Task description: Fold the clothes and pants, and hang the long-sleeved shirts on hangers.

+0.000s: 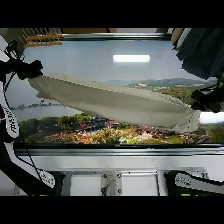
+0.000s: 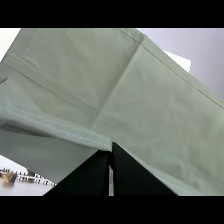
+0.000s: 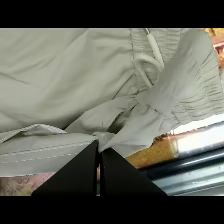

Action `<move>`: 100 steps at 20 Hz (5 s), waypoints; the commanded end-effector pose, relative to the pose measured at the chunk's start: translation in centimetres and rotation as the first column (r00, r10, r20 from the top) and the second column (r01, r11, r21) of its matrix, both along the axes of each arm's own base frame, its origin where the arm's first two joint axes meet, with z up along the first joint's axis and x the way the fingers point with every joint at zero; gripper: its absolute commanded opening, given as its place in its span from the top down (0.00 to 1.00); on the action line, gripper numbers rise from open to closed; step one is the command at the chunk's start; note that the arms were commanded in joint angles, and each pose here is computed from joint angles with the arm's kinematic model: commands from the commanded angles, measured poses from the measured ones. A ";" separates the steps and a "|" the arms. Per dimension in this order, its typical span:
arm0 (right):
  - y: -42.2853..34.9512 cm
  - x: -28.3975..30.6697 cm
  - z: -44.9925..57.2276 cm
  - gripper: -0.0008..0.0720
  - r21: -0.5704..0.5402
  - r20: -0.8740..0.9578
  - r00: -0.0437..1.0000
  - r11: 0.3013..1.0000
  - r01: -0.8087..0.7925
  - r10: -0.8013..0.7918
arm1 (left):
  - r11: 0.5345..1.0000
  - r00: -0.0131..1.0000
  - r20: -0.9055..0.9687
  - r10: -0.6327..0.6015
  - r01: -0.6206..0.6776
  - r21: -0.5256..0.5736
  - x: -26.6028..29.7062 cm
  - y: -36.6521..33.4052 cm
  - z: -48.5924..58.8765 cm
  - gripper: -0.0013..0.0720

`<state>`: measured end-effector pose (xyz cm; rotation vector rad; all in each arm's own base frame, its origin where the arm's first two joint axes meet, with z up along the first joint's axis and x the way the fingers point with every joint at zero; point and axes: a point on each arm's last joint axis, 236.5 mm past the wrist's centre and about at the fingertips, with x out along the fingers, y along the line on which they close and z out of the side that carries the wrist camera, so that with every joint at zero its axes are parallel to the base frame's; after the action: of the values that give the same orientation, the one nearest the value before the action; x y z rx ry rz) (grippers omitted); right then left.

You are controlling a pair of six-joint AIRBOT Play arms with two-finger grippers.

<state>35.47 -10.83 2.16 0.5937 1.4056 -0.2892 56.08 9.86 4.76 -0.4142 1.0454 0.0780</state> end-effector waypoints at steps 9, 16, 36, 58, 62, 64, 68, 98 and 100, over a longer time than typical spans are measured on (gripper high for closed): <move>0.8 0.6 -0.5 0.97 0.002 -0.007 1.000 1.000 -0.029 0.029 | 0.967 0.997 0.000 0.081 -0.078 0.241 -8.7 4.8 10.4 0.98; 1.2 0.6 -0.5 0.97 0.000 -0.006 0.999 0.999 -0.045 0.045 | 0.972 0.990 -0.074 0.120 -0.102 0.211 -10.7 5.8 4.5 0.98; 0.4 4.1 0.0 0.97 -0.056 0.124 0.992 0.998 -0.002 0.009 | 0.991 0.971 0.226 0.080 -0.102 0.084 6.6 1.4 -0.5 0.98; -1.0 6.3 -1.6 0.97 -0.088 0.166 0.985 0.994 0.062 -0.047 | 0.991 0.905 0.424 0.031 -0.082 0.103 12.1 -3.3 -0.5 0.98; -2.4 9.3 -1.9 0.94 -0.082 0.265 0.952 0.980 0.184 -0.156 | 0.990 0.853 0.520 0.034 -0.100 0.099 13.6 -4.0 1.6 0.09; -3.1 11.5 -0.8 0.23 -0.070 0.364 0.911 0.970 0.234 -0.194 | 0.992 0.859 0.511 0.038 -0.092 0.081 13.5 -4.5 1.6 0.09; -3.0 13.2 2.2 0.06 -0.041 0.478 0.857 0.969 0.244 -0.195 | 0.995 0.917 0.397 0.042 -0.075 0.068 11.3 -3.8 0.1 0.09; 5.3 -2.7 -13.2 0.04 0.193 0.188 0.888 0.902 0.386 -0.420 | 0.886 0.954 -0.097 0.285 -0.301 -0.352 3.2 -3.2 -13.4 0.98; 6.3 -1.4 -13.9 0.06 0.191 0.212 0.886 0.907 0.376 -0.412 | 0.897 0.961 -0.120 0.247 -0.274 -0.347 2.3 -3.2 -13.3 0.98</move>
<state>31.98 -5.26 -10.63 1.0312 1.1111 -0.4283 58.82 6.81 -9.18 -0.9196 1.0483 0.1761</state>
